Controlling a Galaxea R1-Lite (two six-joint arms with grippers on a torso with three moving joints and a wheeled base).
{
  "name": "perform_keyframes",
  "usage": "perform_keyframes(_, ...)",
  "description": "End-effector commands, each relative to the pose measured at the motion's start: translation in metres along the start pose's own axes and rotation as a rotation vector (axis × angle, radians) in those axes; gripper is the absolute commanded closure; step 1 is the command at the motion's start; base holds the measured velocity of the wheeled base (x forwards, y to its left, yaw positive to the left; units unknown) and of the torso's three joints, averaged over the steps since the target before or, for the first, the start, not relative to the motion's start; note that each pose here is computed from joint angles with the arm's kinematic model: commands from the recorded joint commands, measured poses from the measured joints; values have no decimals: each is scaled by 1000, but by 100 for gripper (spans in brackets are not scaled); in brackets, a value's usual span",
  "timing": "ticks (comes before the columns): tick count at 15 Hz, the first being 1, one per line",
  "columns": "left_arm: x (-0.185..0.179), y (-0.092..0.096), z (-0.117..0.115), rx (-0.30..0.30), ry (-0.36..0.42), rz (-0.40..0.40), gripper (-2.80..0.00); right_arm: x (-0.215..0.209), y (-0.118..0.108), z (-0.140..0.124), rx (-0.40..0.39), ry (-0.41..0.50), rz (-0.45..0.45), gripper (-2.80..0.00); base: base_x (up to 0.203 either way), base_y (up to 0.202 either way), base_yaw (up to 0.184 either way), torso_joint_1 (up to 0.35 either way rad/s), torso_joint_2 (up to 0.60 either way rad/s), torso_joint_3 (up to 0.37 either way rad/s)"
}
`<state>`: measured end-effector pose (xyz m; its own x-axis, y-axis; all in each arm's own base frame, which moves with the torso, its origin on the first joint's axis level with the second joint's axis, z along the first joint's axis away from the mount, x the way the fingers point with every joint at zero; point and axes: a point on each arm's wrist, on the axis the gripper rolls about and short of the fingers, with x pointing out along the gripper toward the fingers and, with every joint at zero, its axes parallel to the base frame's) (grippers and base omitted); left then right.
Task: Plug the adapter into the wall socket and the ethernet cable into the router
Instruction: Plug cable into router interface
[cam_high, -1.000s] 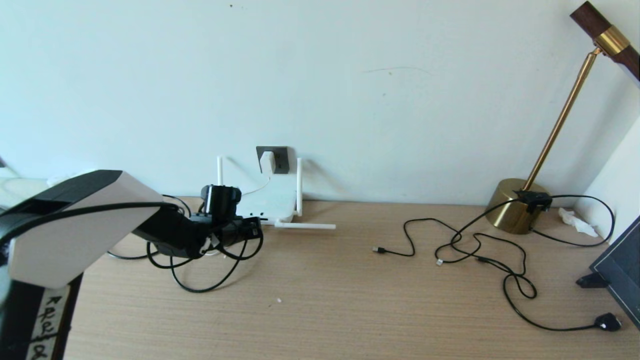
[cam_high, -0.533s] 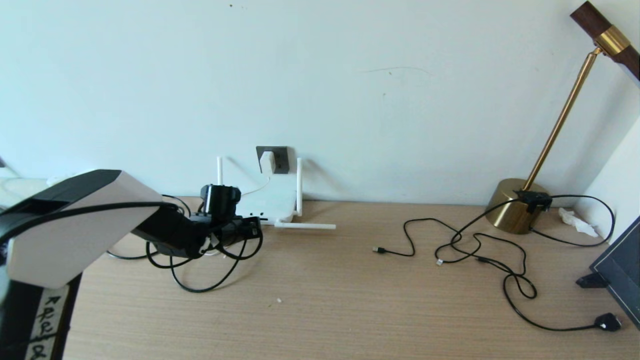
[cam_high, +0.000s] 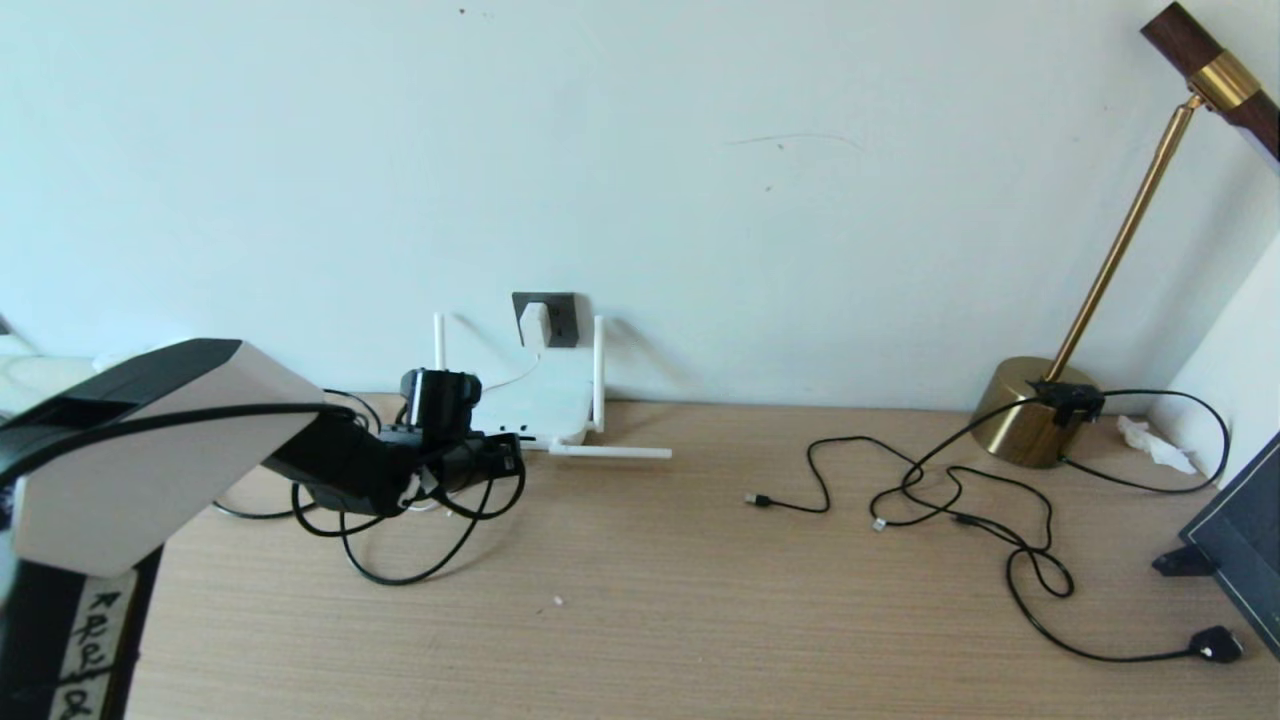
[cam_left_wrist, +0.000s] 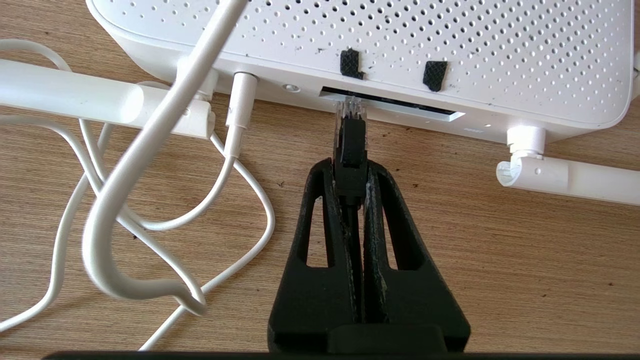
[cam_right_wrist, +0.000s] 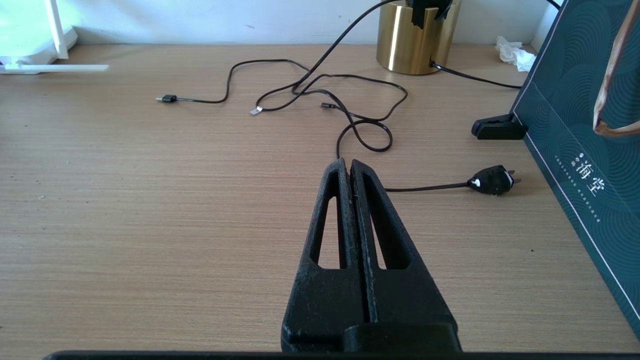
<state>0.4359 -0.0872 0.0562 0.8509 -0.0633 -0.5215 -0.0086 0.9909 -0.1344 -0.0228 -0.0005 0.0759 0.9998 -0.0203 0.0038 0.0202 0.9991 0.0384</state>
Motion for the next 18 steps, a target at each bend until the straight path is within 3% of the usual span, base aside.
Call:
perform_keyframes(1,-1,-1,1,-2,-6,-2,0,0,0,0,0,-1,0,0,0,0,0,0,0,0)
perform_keyframes(18,-4,-1,4,-1,-13,0,0,0,0,0,0,-1,0,0,0,0,0,0,0,0)
